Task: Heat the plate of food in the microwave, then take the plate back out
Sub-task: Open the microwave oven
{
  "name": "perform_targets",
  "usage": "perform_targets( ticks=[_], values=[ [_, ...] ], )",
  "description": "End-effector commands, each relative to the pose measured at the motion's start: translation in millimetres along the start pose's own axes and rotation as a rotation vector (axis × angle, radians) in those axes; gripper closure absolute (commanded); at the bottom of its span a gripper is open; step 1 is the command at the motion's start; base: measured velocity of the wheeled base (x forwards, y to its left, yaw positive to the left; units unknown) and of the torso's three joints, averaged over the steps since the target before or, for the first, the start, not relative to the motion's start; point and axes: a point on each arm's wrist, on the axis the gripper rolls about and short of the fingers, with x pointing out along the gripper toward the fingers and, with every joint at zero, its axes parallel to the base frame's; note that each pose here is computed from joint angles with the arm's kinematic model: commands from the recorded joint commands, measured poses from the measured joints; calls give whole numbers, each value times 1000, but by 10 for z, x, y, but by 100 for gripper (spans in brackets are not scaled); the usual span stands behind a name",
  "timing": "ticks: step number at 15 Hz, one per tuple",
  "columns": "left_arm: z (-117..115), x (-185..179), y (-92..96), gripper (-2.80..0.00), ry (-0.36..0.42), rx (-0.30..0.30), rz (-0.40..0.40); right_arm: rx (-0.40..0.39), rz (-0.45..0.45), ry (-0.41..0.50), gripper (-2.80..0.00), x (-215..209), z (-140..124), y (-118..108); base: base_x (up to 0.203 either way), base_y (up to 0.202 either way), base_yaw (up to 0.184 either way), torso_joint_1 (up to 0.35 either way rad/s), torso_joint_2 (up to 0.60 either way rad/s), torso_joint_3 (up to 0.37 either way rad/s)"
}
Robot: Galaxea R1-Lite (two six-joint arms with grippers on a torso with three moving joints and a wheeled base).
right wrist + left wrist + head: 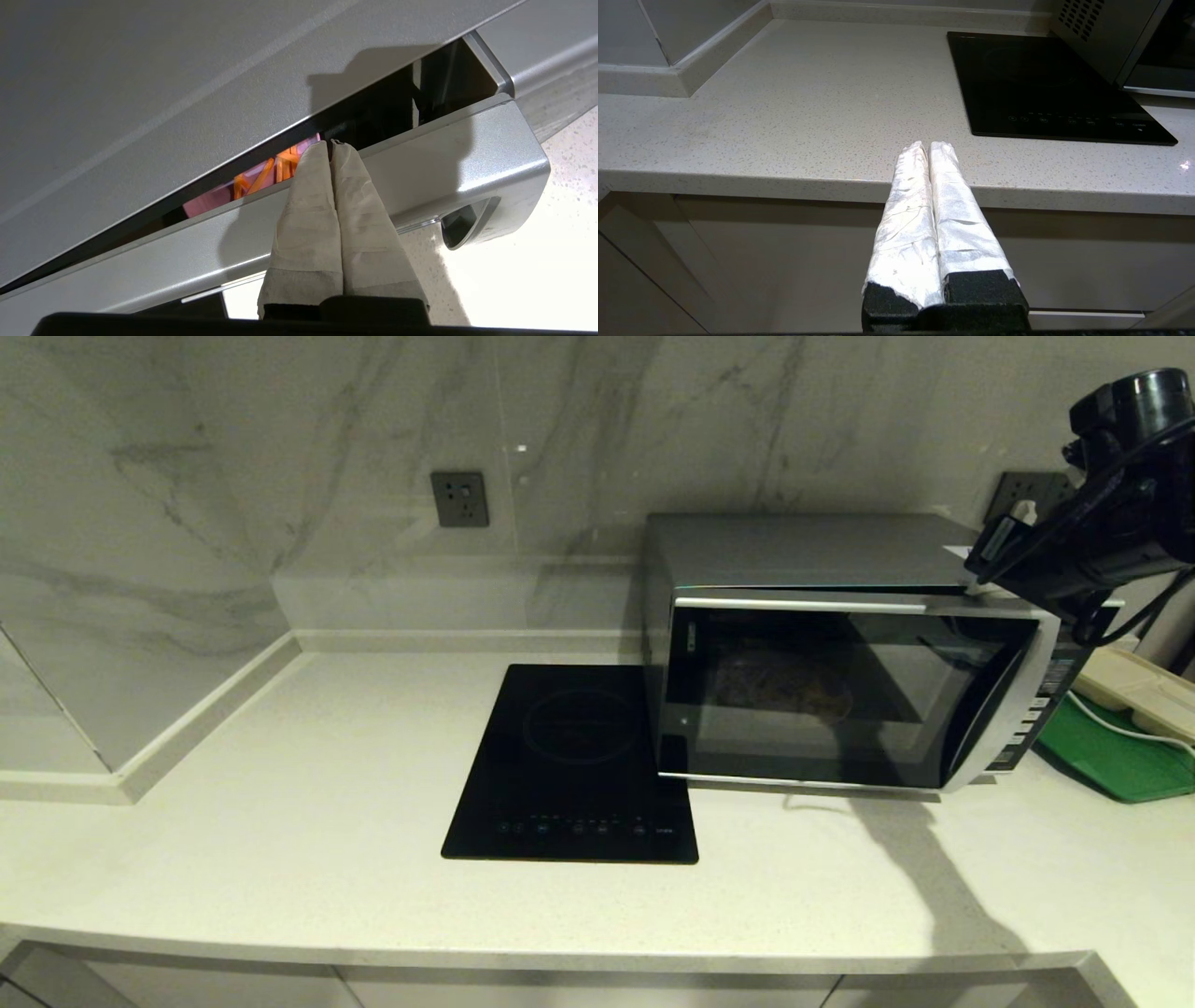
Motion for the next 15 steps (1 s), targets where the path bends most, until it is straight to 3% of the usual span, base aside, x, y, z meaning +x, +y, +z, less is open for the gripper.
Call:
perform_targets(
  ticks=[1,10,15],
  values=[
    [0,0,0,0,0,-1,1,4,4,-4,0,-114,5,-17,0,0,0,0,0,0],
    [0,0,0,0,0,-1,1,1,164,63,0,-1065,-39,-160,0,0,0,0,0,0],
    [0,0,0,0,0,-1,1,4,41,89,0,-467,-47,-179,0,0,0,0,0,0]
  ],
)
